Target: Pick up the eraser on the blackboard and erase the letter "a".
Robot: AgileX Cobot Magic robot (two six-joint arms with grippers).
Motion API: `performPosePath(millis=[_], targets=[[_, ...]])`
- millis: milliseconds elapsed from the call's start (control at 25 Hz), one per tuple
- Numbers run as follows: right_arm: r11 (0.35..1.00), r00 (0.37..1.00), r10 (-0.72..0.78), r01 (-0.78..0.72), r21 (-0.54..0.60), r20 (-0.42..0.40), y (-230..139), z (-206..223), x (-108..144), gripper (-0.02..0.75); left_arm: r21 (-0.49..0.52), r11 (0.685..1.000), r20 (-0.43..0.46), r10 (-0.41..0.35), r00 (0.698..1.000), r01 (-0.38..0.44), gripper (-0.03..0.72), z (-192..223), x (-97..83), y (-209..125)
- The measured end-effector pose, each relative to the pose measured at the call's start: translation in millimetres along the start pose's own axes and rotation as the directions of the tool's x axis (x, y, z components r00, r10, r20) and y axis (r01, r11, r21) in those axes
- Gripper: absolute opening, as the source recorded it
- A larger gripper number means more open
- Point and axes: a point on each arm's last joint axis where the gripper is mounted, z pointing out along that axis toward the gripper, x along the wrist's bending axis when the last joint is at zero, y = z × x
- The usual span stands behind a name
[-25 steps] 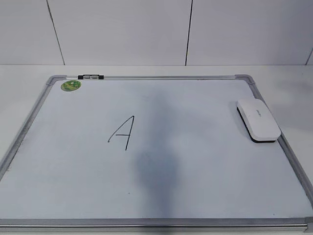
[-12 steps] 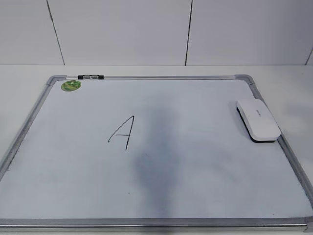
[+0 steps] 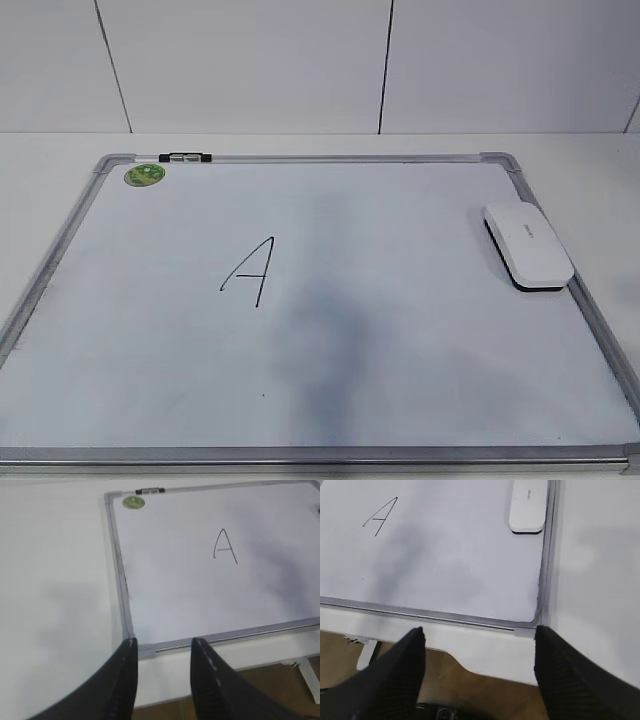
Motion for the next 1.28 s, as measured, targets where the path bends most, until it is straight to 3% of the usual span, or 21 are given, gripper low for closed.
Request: performPosePath(millis=[320, 440, 840, 1280], targets=[[0.994, 0.988, -0.064, 0.076, -0.082, 0.138, -61, 5, -18, 0.537, 0.096, 0.995, -0.036, 0.005, 0.999, -0.002, 0.245, 34, 9.7, -33], [0.993, 0.983, -0.070, 0.085, -0.084, 0.168, -77, 13, -23, 0.536, 0.067, 0.998, -0.062, 0.020, 0.998, -0.016, 0.245, 35, 12.5, -32], [0.983, 0.963, -0.092, 0.129, -0.134, 0.251, -76, 25, -32, 0.536, 0.013, 0.999, -0.113, 0.042, 0.993, -0.041, 0.242, 45, 19.0, -31], [0.981, 0.962, -0.093, 0.133, -0.142, 0.256, -75, 25, -32, 0.536, 0.002, 0.999, -0.117, 0.044, 0.992, -0.044, 0.242, 45, 19.3, -30]])
